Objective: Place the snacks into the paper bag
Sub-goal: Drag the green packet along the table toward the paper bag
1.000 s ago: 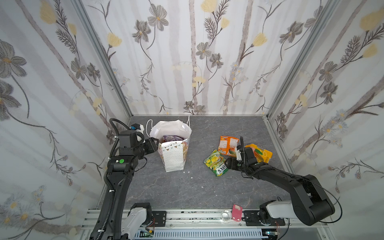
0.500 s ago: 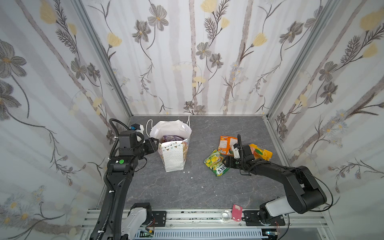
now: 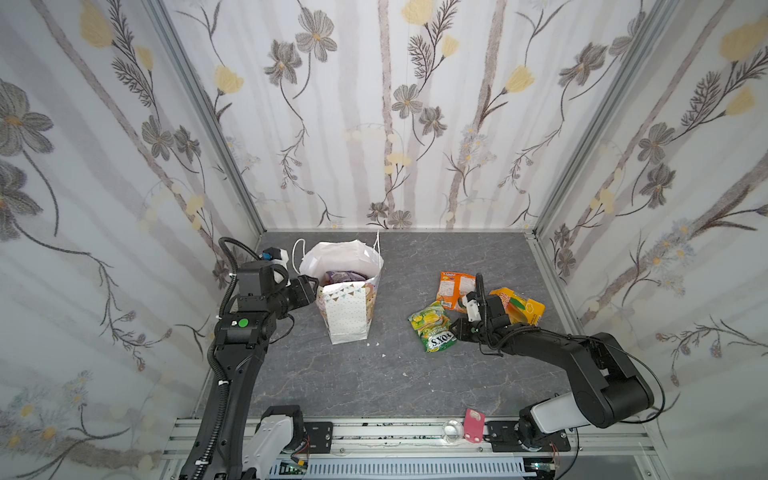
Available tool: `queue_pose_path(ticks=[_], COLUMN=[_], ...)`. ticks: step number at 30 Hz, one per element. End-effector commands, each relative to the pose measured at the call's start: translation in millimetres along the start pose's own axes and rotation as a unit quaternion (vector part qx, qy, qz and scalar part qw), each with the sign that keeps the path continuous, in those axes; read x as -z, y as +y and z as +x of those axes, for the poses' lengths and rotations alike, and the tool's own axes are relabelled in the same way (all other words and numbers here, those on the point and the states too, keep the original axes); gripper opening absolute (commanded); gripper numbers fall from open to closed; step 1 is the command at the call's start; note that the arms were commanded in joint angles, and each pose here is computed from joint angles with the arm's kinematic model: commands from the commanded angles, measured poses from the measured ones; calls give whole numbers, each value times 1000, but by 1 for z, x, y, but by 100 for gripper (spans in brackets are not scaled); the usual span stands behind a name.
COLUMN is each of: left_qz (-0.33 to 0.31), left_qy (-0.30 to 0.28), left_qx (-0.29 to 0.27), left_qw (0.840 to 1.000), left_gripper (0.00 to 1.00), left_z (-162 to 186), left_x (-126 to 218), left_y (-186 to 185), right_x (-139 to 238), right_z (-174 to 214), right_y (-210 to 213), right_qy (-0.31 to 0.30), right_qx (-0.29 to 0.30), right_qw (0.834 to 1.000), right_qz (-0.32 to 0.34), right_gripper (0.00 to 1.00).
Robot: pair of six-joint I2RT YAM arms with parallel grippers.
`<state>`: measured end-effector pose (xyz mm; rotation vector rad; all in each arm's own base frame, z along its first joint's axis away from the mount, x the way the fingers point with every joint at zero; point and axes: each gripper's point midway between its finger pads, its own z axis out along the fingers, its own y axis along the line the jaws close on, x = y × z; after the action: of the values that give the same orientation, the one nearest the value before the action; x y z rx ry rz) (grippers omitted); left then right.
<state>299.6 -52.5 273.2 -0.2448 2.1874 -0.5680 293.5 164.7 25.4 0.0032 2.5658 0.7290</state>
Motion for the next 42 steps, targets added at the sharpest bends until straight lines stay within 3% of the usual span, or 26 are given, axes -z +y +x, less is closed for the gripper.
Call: queue_pose_path(ticks=[1,3,27,42], left_qz=[7,7,-19,4], left_qy=[-9,-10,-17,-20], left_qx=[0,-2,-6,-4], left_qw=[1000,1000,1000,1000], left_gripper=[54,54,54,55], left_z=[-4,-5,-9,-11], left_x=[0,1,6,10], left_y=[-3,-3,3,-7], right_x=[2,3,65,109], right_z=[-10,-11,-53,-71], right_y=[15,18,94,161], right_qy=[-19,-21,-77,-104], right_qx=[-5,-6,18,68], right_qw=[999,999,983,967], right_qz=[-35,-44,-163,-221], right_gripper=[6,0,0,0])
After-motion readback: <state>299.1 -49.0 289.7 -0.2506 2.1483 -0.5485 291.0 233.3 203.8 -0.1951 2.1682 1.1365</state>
